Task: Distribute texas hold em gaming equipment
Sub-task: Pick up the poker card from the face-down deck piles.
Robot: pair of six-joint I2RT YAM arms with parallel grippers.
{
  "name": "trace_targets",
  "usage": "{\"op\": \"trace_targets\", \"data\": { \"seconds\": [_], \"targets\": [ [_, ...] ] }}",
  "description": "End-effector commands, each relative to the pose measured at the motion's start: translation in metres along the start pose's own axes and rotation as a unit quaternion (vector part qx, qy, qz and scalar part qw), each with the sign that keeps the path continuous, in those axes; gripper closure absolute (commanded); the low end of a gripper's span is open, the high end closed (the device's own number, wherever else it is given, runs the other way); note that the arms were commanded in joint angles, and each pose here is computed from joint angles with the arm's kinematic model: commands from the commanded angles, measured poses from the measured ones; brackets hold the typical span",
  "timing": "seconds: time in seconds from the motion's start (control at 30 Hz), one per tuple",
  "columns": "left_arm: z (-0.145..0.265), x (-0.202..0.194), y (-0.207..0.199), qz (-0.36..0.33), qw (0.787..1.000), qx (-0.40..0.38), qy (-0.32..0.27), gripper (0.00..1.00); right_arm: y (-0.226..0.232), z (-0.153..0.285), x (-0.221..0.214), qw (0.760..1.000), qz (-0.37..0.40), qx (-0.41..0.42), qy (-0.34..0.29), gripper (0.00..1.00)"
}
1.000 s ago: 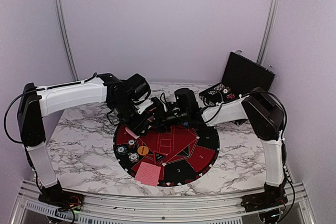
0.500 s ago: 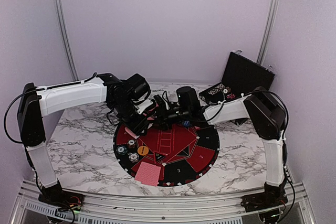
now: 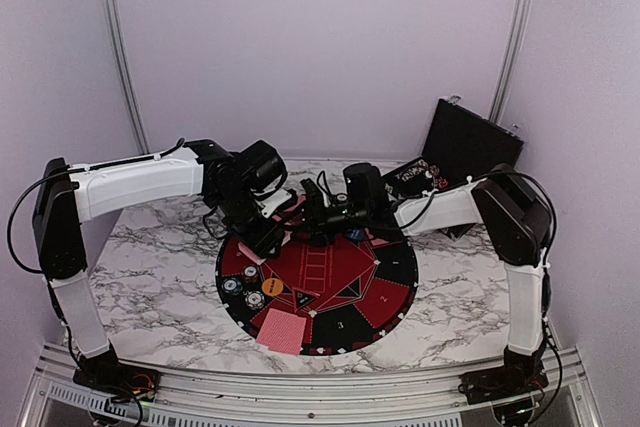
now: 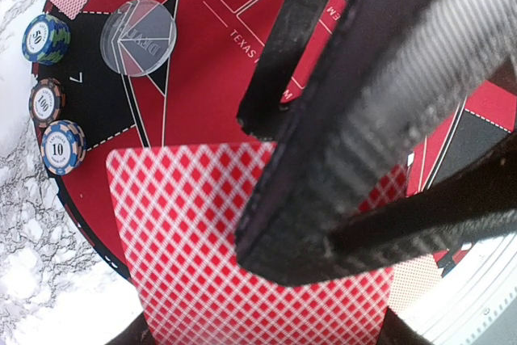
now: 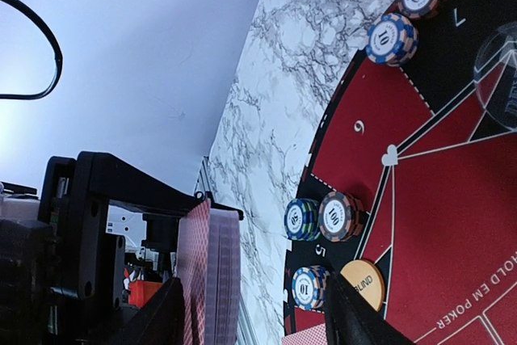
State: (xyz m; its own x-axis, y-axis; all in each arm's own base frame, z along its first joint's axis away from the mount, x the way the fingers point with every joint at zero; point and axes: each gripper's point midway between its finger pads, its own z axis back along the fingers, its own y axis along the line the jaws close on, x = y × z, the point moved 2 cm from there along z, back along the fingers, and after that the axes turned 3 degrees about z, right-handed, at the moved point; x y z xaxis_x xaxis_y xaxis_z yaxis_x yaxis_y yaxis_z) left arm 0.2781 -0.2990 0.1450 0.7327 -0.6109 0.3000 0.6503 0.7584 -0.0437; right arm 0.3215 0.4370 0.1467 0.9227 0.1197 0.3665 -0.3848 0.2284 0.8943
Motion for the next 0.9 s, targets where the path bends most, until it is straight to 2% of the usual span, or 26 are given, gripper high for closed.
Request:
{"op": "trace_targets", "data": {
  "seconds": [0.0, 0.27, 0.6, 0.87],
  "targets": [
    [0.005, 0.0, 0.0, 0.0, 1.0, 0.001, -0.002, 0.72, 0.022, 0.013, 0.012, 0.999, 0.023, 0.011, -0.02, 0.43],
    [0.004, -0.001, 0.003, 0.001, 1.0, 0.002, -0.001, 0.72, 0.025, 0.028, 0.017, 0.999, 0.026, 0.01, -0.035, 0.46],
    [0.002, -0.002, 0.005, 0.004, 1.0, 0.003, 0.002, 0.72, 0.029, 0.026, 0.011, 0.999, 0.026, 0.014, -0.029, 0.63],
    [0.002, -0.002, 0.005, 0.004, 1.0, 0.004, 0.002, 0.72, 0.031, 0.021, 0.006, 0.999, 0.027, 0.018, -0.022, 0.7]
  ]
}}
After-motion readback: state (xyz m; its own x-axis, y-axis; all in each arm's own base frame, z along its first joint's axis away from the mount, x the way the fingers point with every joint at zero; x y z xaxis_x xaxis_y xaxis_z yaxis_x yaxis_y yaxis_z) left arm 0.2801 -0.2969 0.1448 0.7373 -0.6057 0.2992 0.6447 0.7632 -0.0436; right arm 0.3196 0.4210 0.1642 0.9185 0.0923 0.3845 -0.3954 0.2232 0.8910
